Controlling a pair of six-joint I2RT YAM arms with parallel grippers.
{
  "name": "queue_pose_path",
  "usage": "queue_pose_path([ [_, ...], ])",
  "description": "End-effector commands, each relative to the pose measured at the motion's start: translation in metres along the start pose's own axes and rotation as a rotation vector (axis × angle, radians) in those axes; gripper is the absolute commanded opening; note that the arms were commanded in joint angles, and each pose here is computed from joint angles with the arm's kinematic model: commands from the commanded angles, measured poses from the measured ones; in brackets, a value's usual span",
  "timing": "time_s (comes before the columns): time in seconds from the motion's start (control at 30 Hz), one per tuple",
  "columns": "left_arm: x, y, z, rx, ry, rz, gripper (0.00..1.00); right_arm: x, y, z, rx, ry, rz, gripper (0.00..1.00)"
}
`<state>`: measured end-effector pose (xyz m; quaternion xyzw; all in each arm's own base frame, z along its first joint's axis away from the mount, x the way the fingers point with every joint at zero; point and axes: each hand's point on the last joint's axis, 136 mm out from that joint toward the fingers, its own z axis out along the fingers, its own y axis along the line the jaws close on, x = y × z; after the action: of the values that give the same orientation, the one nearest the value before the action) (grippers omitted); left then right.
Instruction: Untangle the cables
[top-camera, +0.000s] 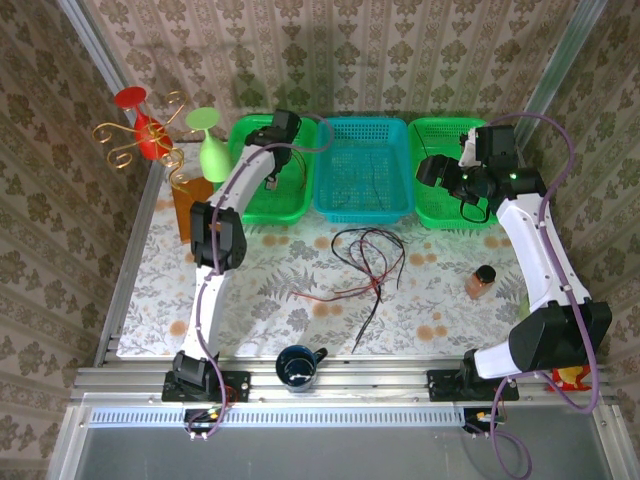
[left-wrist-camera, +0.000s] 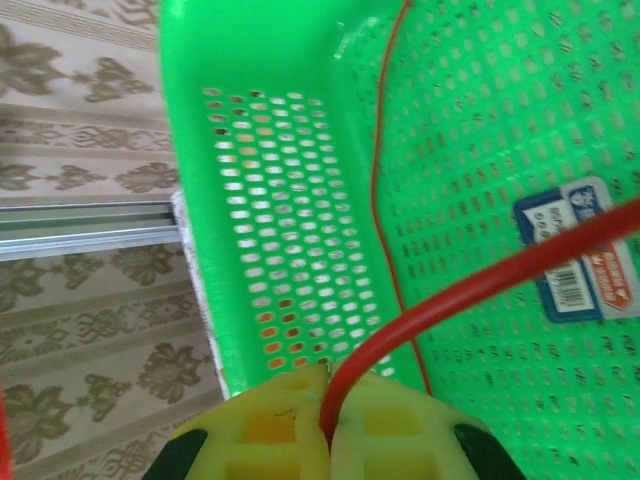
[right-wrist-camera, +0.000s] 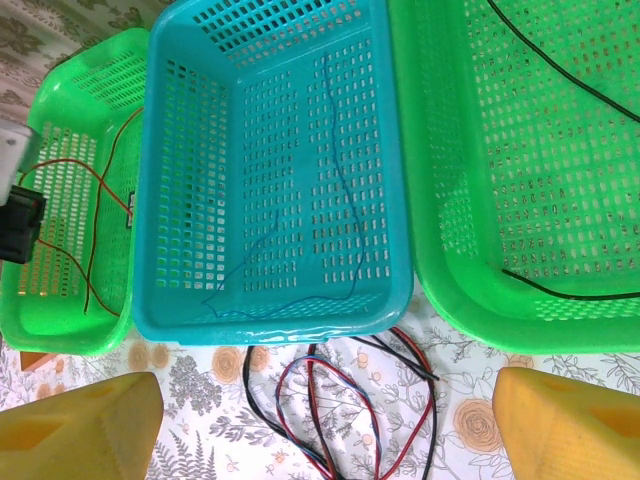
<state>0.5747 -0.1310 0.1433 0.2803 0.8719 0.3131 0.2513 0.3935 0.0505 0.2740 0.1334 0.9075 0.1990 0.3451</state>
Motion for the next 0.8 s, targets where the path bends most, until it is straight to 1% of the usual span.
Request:
queue_pose_path([
  [0.0, 0.013, -0.028, 0.01, 0.101, 0.049, 0.005, 0.0, 0.0, 0.004, -0.01, -0.018, -0.01, -0.024, 0.87],
  [0.07, 0.019, -0.039, 0.013, 0.143, 0.071, 0.006, 0.0, 0.001, 0.003, -0.009, -0.021, -0.007, -0.024, 0.87],
  [0.17, 0.028, -0.05, 0.02, 0.151, 0.113, 0.017, 0.0, 0.005, 0.001, -0.007, -0.017, 0.006, -0.021, 0.87],
  [0.27, 0.031, -0.048, 0.02, 0.143, 0.127, 0.0, 0.0, 0.007, 0.001, -0.005, -0.021, 0.013, -0.017, 0.87],
  [0.3, 0.03, -0.044, 0.018, 0.129, 0.125, -0.01, 0.02, 0.005, 0.005, -0.016, -0.031, -0.011, -0.027, 0.87],
  [0.37, 0.023, -0.031, 0.008, 0.098, 0.104, -0.038, 0.17, 0.004, 0.006, -0.019, -0.034, -0.019, -0.029, 0.87],
  [0.5, 0.003, -0.005, -0.02, 0.067, 0.023, -0.097, 0.58, 0.004, 0.009, -0.024, -0.045, -0.027, -0.02, 0.86],
  [0.53, -0.002, 0.0, -0.027, 0.07, 0.002, -0.111, 0.65, 0.004, 0.01, -0.026, -0.05, -0.031, -0.015, 0.86],
  [0.63, -0.01, 0.011, -0.049, 0.093, -0.049, -0.142, 0.78, 0.005, 0.013, -0.032, -0.058, -0.04, -0.012, 0.86],
  [0.7, -0.013, 0.017, -0.062, 0.099, -0.069, -0.157, 0.82, 0.008, 0.013, -0.035, -0.056, -0.038, -0.009, 0.87],
  [0.77, -0.014, 0.022, -0.077, 0.109, -0.087, -0.175, 0.83, 0.014, 0.011, -0.037, -0.049, -0.031, -0.006, 0.86],
])
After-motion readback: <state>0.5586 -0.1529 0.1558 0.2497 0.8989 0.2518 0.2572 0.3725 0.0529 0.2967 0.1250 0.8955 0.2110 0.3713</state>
